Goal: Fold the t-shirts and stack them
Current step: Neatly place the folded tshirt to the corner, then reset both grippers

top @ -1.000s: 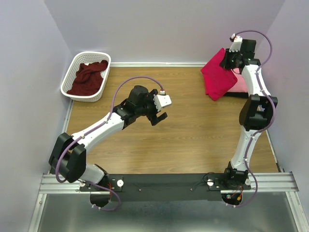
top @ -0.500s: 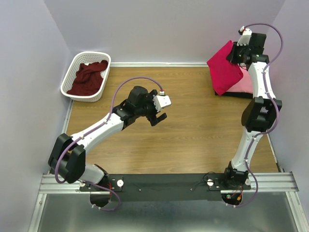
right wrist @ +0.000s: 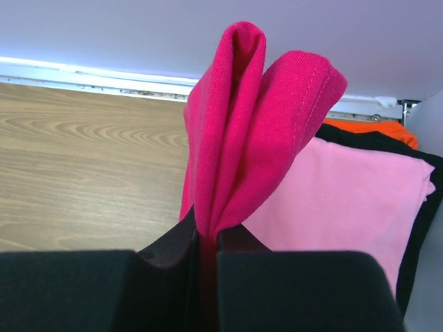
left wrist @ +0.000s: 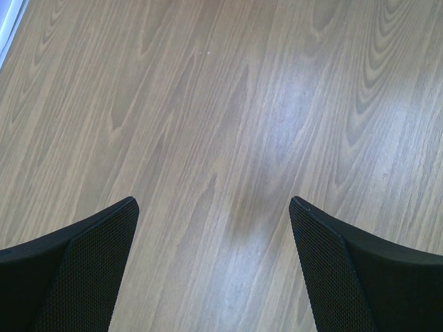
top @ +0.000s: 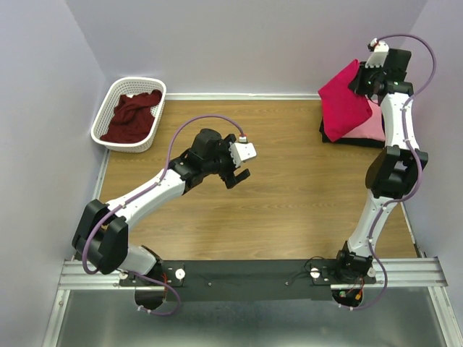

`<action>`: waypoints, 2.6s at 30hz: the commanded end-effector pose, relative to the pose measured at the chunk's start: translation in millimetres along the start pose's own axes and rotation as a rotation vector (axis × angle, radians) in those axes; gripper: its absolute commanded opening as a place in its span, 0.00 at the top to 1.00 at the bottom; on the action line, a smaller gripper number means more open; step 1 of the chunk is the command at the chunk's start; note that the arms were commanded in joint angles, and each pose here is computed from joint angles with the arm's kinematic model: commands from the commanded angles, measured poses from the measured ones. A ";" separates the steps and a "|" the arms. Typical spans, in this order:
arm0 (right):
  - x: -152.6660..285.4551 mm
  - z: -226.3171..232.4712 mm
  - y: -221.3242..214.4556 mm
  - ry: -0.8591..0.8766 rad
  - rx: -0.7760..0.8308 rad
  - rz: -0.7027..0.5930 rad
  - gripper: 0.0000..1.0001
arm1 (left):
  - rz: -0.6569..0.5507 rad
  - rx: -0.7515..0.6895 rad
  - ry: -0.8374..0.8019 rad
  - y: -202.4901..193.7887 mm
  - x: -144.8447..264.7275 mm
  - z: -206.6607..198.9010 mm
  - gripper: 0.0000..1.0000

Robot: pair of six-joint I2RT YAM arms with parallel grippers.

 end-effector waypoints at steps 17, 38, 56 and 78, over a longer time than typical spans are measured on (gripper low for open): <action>-20.3 -64.0 -18.6 -0.038 0.150 0.016 1.00 | 0.029 0.008 -0.001 1.2 -5.3 4.0 0.02; -52.5 -125.3 -57.2 -0.197 0.204 0.088 0.18 | 0.067 0.028 0.001 2.8 -2.9 6.1 0.03; 41.2 -53.0 12.0 -0.015 0.058 -0.057 0.00 | -0.085 0.338 0.206 27.3 71.6 64.7 0.02; 166.2 105.9 -144.1 0.298 -0.130 0.289 0.00 | 0.114 0.449 0.355 -54.6 98.1 53.0 0.02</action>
Point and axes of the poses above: each gripper's point midway between its finger pads, its own x axis back along the fingers, its own z axis along the line the jaws close on, y = z × x, the point moved 9 cm from there along x, back along the fingers
